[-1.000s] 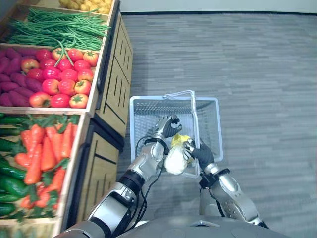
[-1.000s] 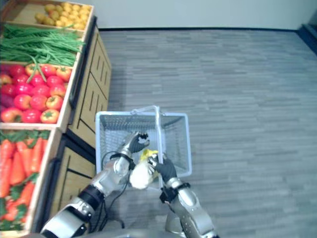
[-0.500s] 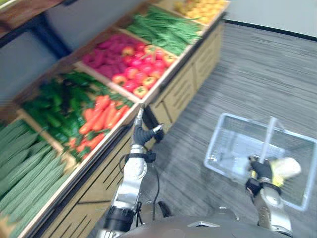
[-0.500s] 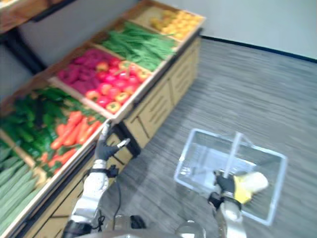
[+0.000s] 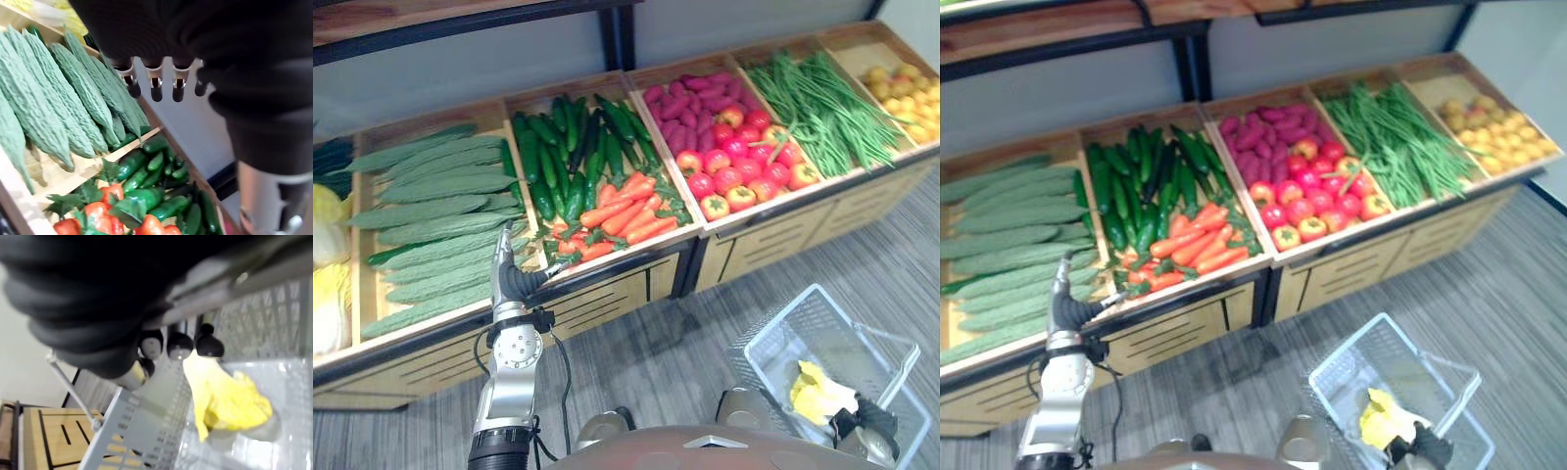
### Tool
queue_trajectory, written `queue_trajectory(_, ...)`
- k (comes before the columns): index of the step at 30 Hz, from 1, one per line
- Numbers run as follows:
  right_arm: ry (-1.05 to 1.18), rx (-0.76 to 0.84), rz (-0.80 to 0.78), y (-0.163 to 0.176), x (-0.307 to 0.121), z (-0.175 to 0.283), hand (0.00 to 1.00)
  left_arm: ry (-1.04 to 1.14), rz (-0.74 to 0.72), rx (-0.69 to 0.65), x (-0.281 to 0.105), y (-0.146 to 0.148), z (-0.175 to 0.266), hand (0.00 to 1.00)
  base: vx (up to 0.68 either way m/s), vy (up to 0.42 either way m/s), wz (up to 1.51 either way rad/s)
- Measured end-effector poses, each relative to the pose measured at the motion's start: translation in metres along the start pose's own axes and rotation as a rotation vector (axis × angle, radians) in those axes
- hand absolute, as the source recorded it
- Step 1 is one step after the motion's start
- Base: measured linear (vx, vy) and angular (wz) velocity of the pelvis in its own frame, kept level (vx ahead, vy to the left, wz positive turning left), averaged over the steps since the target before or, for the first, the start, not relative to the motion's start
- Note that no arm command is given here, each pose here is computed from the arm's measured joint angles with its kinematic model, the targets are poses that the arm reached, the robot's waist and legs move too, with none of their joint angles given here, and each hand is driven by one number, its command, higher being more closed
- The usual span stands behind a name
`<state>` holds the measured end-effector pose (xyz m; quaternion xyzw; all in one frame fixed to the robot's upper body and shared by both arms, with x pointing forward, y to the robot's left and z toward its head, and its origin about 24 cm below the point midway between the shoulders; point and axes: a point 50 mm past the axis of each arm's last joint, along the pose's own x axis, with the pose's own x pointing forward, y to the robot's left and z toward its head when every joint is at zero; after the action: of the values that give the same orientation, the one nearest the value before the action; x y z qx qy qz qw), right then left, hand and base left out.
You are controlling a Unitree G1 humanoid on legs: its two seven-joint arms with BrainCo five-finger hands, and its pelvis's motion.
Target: Pick vegetable in the basket
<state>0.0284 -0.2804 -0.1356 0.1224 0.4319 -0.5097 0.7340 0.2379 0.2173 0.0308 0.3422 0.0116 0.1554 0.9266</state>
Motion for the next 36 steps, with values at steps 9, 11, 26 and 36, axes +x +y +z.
queue_trajectory(9, -0.029, 0.009, 0.077, 0.026, -0.001, 0.01, 1.0, -0.155, -0.016, 0.104, 0.038, -0.012, 0.04, 0.0, 0.11, -0.136, -0.11)
queue_trajectory(11, -0.05, 0.016, 0.118, 0.041, -0.003, 0.018, 1.0, -0.183, 0.008, 0.19, 0.058, -0.003, 0.047, 0.0, -0.13, 0.026, -0.13)
queue_trajectory(26, -0.24, 0.153, 0.164, 0.068, -0.013, 0.074, 1.0, -0.198, 0.124, 0.321, 0.124, 0.04, 0.08, 1.0, -0.03, 0.003, -0.22)
queue_trajectory(36, -0.284, 0.169, 0.193, 0.073, -0.017, 0.083, 1.0, -0.215, 0.132, 0.363, 0.14, 0.047, 0.097, 1.0, 0.01, -0.011, -0.04)
